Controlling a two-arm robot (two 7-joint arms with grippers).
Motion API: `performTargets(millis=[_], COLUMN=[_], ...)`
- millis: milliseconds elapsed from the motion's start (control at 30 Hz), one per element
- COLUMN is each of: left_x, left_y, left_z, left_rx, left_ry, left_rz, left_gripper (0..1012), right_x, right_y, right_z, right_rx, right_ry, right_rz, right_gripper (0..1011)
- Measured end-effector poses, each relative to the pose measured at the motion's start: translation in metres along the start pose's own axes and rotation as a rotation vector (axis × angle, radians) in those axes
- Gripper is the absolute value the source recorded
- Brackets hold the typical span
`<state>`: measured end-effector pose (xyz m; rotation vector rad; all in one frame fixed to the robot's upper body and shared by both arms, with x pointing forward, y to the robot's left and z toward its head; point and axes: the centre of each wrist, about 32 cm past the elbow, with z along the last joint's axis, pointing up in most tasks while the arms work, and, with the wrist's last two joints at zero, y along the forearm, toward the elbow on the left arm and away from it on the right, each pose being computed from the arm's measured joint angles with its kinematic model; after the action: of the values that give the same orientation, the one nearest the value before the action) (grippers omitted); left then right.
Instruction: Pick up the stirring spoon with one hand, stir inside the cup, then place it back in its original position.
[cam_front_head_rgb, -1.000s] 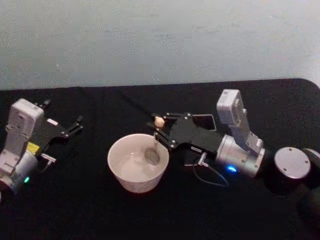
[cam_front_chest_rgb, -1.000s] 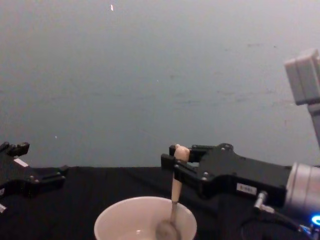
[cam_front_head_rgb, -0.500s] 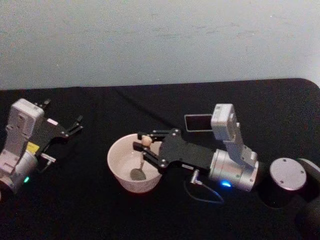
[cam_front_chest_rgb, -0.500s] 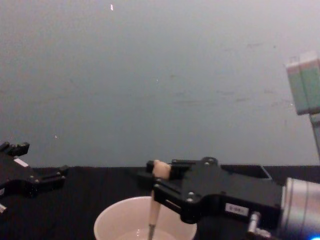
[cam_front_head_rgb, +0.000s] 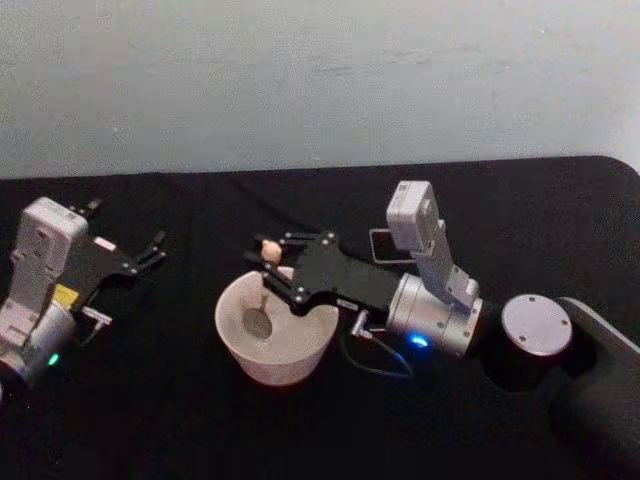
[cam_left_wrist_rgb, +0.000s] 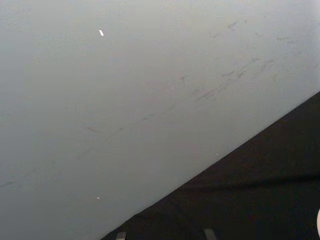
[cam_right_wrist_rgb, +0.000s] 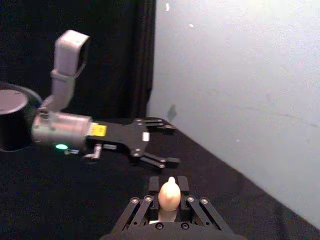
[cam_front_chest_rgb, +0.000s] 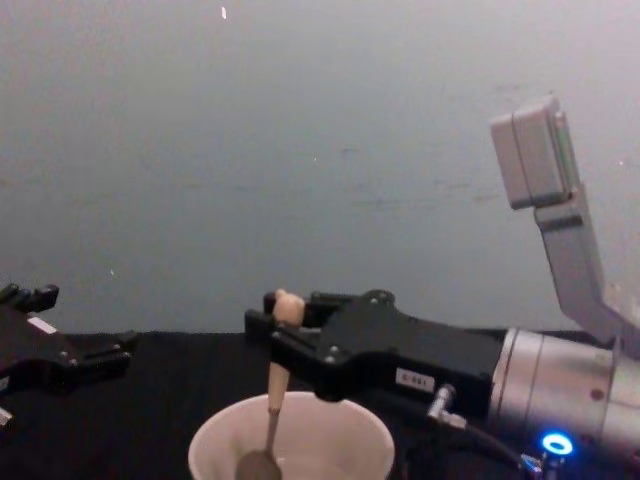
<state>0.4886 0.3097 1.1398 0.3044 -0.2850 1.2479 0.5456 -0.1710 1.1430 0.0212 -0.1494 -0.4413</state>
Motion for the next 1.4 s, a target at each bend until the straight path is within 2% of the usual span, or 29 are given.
performTargets(millis=[300,767,1000,1233,1400], left_x=[0.0000,0.0000,0.0000,0.0000,0.0000], left_y=[0.0000,0.0000,0.0000,0.0000,0.0000], left_z=[0.0000,0.0000,0.0000,0.0000,0.0000], left_rx=[0.000,0.000,0.000,0.000,0.000], left_ry=[0.000,0.000,0.000,0.000,0.000], left_rz=[0.000,0.000,0.000,0.000,0.000], left_gripper=[1001,1001,1001,1001,1001], right_x=[0.010,0.012,0.015,0.022,0.027], right_y=[-0.003,-0.008,-0.014,-0.030,-0.045], right_z=[0.000,0.003,0.020,0.052,0.070], right_rx=[-0.007,0.001,0.064,0.170,0.205], right_ry=[-0.012,-0.014,-0.037,-0.100,-0.138], right_rz=[-0.048,-0.060,-0.055,-0.056,-0.097], right_gripper=[214,214,214,214,214])
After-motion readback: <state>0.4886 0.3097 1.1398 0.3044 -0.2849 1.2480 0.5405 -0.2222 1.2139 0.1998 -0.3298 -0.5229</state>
